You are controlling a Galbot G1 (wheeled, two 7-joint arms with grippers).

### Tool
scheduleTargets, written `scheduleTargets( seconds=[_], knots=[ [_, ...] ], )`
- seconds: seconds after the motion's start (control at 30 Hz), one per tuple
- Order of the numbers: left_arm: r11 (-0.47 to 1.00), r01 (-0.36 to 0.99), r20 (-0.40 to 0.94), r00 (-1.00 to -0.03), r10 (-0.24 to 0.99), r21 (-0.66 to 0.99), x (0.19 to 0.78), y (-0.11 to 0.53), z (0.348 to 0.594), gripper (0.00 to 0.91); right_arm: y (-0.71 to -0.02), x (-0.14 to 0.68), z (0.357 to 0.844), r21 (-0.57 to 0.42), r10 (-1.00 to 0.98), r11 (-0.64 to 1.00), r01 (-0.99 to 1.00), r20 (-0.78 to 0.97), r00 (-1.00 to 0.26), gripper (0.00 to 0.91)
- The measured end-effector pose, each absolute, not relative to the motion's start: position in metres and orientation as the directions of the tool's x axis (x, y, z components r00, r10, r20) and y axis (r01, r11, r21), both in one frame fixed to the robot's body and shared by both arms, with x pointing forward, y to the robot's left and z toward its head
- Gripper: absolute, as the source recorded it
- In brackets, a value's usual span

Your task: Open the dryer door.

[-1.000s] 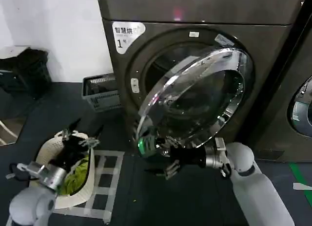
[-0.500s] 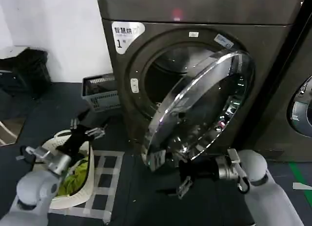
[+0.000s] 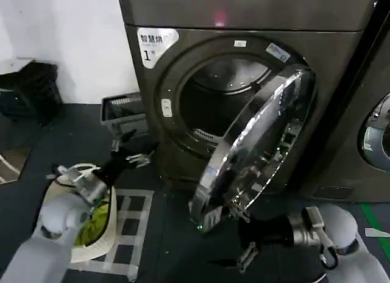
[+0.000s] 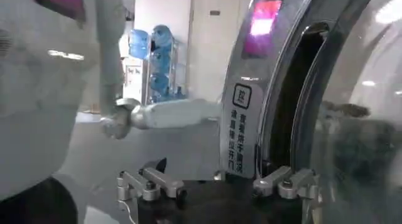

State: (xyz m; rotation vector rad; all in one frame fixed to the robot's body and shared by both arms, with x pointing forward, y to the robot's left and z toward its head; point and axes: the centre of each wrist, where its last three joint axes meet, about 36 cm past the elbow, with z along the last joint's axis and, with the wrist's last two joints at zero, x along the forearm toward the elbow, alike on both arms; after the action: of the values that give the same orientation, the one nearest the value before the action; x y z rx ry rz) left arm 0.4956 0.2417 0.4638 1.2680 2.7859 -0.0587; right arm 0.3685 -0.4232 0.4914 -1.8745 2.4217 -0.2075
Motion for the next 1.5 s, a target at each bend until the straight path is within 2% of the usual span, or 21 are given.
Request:
scheduleTargets(
  seconds=[0.5,0.9,1.23,1.5],
  knots=[
    [0.552,0.834,-0.100,-0.548,0.831,0.015,0.504,0.186,0.467,0.907,-0.526,0.317,0.500,-0.193,-0.800,0.595,-0.780,-0.042,-0.599,0.907],
    [0.457,0.889,-0.078,-0.454,0.887,0.019,0.495,0.159,0.466,0.907,-0.577,0.240,0.521,-0.237,-0.475,0.865,-0.442,-0.102,-0.874,0.907],
    [0.389,0.921,-0.059,-0.388,0.920,0.016,0.482,0.143,0.458,0.907,-0.591,0.207,0.534,-0.200,-0.119,0.977,-0.069,-0.254,-0.960,0.907],
    [0.335,0.942,-0.062,-0.334,0.941,0.017,0.477,0.124,0.457,0.907,-0.595,0.187,0.549,-0.126,0.198,0.963,0.240,-0.278,-0.940,0.907]
  ],
)
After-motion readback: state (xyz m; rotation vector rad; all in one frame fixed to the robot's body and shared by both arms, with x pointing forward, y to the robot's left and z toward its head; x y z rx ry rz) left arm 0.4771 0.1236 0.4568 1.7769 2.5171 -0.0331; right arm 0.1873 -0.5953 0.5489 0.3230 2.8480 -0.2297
